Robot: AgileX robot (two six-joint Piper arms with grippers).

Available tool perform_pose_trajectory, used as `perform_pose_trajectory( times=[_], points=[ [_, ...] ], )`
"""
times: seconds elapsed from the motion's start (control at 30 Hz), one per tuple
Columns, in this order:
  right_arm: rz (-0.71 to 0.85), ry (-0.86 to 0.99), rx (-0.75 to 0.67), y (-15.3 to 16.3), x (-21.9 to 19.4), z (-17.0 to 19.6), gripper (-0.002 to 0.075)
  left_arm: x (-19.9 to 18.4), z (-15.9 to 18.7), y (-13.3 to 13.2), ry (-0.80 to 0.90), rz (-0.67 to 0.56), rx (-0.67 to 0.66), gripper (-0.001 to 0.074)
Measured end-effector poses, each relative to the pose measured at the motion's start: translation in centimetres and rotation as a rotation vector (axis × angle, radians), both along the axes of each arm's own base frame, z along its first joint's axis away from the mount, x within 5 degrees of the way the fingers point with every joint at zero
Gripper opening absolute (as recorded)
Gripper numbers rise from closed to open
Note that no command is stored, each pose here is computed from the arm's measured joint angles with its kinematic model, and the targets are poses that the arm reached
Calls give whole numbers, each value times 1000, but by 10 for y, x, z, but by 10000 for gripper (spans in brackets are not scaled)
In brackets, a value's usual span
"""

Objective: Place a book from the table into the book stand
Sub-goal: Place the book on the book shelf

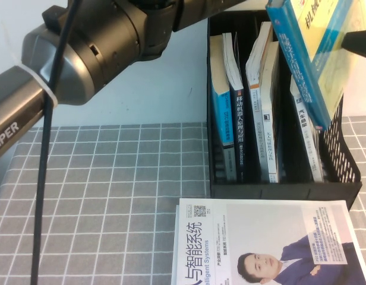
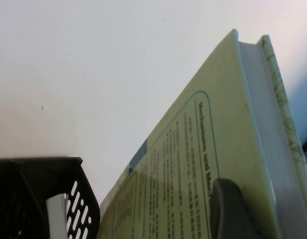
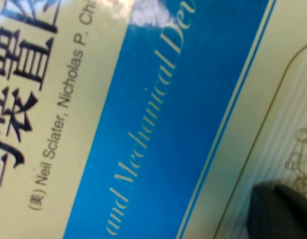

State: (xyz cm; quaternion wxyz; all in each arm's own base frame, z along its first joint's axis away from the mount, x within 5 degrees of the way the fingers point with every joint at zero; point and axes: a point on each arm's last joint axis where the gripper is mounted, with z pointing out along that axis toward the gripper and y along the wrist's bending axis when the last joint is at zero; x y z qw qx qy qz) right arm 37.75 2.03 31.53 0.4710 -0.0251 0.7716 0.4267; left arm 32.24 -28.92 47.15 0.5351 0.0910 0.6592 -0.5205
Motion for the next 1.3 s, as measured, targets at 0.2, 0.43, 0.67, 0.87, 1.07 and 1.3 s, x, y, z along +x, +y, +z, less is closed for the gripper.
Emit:
perform_pose_trajectory(
  times=[0.2,0.43,0.67,0.87,1.07,1.3],
  points=[
    [1,-13,-2,0,4,3,-3,1,1,0,11,21,-31,241],
    [7,-89,-5,2,10,28,-3,-9,21,-4,-43,64,-101,250],
    [26,-77,-6,7,11,31,-3,-10,27,-4,-22,96,-168,257],
    [42,-17,-93,6,11,20,-3,2,10,-13,34,108,-171,259],
    [76,25,-165,6,8,12,-3,16,-11,-22,114,132,-194,260],
    [152,66,-202,10,2,7,-3,27,-32,-32,183,136,-196,260]
  ],
)
